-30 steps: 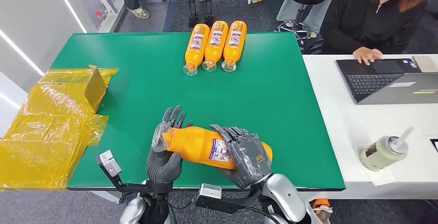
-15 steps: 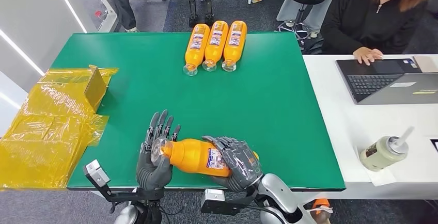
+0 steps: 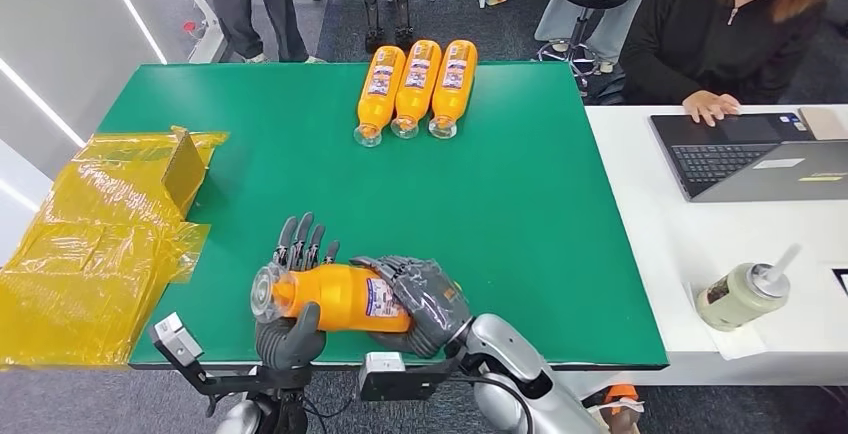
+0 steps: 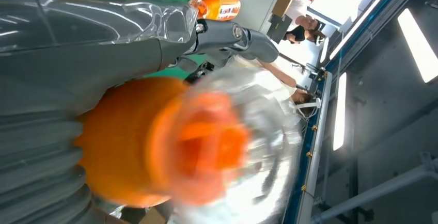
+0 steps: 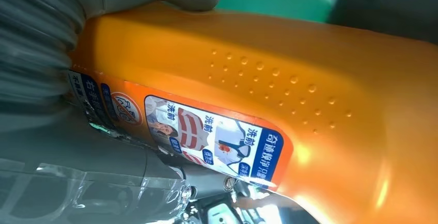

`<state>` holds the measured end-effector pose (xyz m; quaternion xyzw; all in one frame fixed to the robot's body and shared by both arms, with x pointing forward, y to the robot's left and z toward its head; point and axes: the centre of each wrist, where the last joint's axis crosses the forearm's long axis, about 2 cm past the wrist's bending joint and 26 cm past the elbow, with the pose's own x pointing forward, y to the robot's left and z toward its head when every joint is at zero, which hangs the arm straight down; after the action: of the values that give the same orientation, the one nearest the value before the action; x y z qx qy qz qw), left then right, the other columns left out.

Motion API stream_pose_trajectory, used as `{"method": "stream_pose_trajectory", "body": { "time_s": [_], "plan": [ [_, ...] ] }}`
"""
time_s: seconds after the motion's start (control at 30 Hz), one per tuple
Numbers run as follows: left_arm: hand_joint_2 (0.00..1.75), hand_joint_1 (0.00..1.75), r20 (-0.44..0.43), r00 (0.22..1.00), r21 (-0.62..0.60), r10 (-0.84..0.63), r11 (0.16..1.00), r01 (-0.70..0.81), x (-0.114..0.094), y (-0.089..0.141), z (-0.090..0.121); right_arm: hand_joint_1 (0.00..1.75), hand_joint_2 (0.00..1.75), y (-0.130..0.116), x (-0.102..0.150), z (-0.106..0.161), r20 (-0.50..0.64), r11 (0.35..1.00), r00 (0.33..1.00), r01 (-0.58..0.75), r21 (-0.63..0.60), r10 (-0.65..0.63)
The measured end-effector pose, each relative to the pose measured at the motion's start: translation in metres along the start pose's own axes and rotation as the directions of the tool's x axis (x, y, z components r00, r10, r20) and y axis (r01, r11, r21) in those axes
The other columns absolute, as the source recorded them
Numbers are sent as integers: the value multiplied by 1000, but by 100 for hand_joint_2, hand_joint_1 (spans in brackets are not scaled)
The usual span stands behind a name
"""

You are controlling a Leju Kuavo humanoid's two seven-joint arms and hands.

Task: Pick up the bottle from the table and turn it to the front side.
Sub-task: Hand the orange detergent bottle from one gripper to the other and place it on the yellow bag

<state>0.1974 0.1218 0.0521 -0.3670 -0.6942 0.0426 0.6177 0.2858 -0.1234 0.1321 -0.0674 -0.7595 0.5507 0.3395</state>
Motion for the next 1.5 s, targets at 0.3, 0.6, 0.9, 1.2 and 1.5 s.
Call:
{"method": "stream_pose_trajectory", "body": {
  "time_s": [0.3,0.6,0.9,1.2,1.5],
  "plan": [
    [175,175,15,1000,1,-2,1000,2,3,1,-4,175,175,-12,11,-24,8,1000,1000,2,-4,-2],
    [175,175,27,1000,0,-8,1000,8,6,3,-9,175,175,-16,18,-29,-9,1000,1000,-4,-3,4],
    [175,175,30,999,-3,-9,1000,9,7,3,-11,175,175,-18,20,-30,-12,1000,1000,-13,-1,13],
    [175,175,31,999,-4,-8,1000,8,7,3,-11,24,175,-19,21,-30,-14,1000,1000,-15,4,15],
    [175,175,33,999,-2,3,1000,-3,7,1,-12,0,175,-21,25,-32,-19,999,999,-34,-12,34]
  ]
}}
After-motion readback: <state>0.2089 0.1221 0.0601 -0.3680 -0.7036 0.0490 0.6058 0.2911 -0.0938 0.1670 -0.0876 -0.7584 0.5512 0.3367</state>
